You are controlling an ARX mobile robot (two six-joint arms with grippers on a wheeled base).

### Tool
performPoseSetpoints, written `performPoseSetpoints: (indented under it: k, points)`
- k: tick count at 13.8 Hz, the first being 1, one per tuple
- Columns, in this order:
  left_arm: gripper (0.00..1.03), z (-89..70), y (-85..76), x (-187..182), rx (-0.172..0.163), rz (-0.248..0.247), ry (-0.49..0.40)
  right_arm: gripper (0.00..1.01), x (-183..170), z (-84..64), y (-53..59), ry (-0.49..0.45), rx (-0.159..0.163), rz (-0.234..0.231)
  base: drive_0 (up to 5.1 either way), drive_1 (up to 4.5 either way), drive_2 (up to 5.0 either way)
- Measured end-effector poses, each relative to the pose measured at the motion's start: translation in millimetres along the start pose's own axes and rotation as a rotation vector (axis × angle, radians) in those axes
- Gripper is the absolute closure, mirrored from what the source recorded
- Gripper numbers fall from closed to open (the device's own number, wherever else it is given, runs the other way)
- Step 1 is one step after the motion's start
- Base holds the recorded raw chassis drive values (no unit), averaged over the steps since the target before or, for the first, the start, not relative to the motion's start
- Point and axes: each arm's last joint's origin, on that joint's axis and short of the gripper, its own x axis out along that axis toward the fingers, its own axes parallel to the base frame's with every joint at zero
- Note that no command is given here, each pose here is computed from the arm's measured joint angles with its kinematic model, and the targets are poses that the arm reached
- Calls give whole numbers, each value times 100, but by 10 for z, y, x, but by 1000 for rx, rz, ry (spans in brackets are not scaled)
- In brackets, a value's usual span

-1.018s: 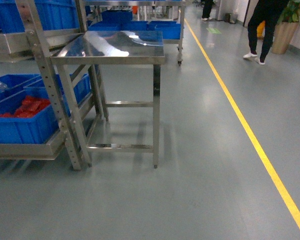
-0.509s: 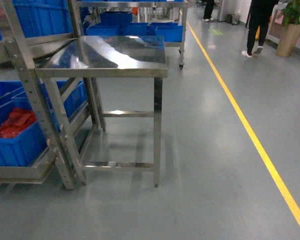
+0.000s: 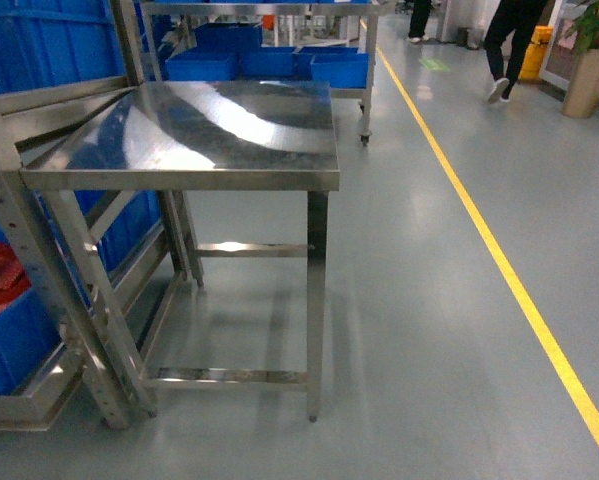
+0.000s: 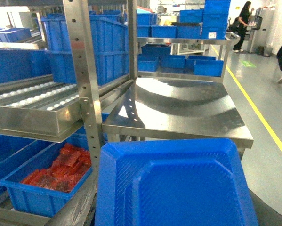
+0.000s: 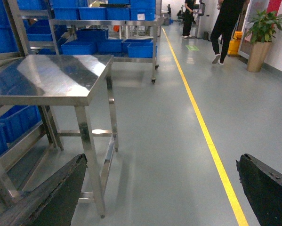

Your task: Pick blue part to blue bin on bottom shelf

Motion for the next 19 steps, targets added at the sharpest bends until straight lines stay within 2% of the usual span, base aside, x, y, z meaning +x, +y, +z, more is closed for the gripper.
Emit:
performPoseSetpoints:
  k: [6, 8, 19]
  points:
    - [59, -16, -10, 11, 9, -1, 13, 3, 0, 3, 0, -3, 0, 0, 1, 431, -429]
    - [59, -5, -3, 3, 3, 0, 4, 3, 0, 0, 0, 0, 0, 0, 0, 0, 0]
    - [59, -2, 0, 2, 1, 1, 1, 3, 0, 1, 0, -1, 0, 0, -494, 249, 249]
